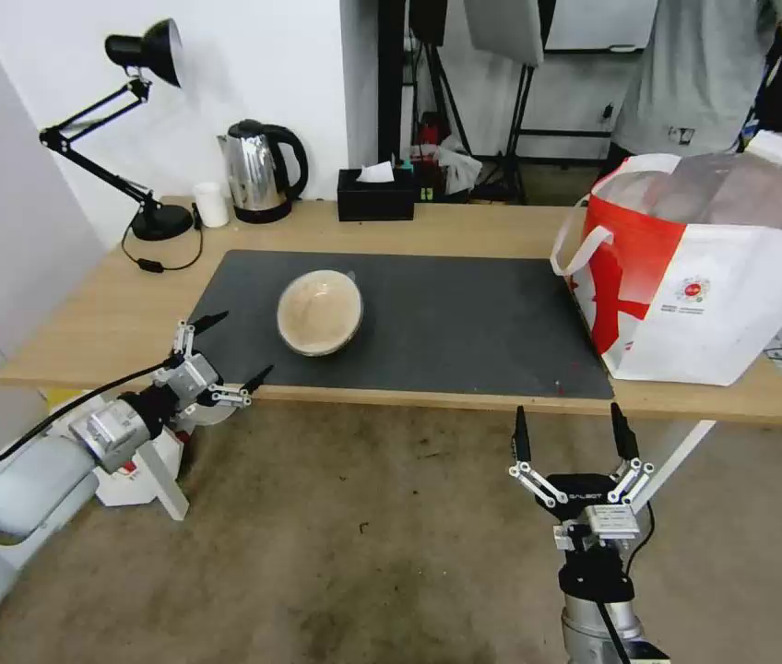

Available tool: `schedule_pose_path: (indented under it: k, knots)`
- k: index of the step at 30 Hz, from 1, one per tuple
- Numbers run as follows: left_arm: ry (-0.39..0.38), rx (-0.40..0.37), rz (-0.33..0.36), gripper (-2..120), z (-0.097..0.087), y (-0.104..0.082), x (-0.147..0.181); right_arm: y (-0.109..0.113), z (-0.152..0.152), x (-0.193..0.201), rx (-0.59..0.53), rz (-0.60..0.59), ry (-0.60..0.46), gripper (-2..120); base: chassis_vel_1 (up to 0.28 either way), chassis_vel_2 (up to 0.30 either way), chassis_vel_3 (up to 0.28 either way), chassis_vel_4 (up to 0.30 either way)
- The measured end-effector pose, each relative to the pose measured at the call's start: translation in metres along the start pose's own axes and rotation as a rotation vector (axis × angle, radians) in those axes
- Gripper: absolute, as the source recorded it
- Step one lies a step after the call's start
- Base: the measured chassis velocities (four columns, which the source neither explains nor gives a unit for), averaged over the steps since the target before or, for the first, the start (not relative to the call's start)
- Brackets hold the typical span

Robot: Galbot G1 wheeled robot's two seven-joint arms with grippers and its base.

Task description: Pick up the trash from the table and place it into the takeout bag.

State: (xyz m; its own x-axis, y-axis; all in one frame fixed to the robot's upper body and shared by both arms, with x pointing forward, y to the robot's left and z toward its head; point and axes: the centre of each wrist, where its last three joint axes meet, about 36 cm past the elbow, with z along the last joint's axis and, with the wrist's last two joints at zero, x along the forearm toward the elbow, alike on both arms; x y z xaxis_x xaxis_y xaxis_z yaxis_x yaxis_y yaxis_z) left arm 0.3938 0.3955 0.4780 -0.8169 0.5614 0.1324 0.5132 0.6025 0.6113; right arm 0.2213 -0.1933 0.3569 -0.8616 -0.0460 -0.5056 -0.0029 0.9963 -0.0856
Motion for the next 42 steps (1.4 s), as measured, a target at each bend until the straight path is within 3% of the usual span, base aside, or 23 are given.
schedule_pose_path:
  k: [28,42]
  knots:
    - [0.074,-0.079,0.065,100,0.015,0.024,0.002,0.0,0.0,0.0,0.0,0.0,0.0,100,0.0,0.0,0.0,0.0]
    - [0.058,-0.146,0.019,100,-0.002,0.064,0.002,0.0,0.0,0.0,0.0,0.0,0.0,100,0.0,0.0,0.0,0.0]
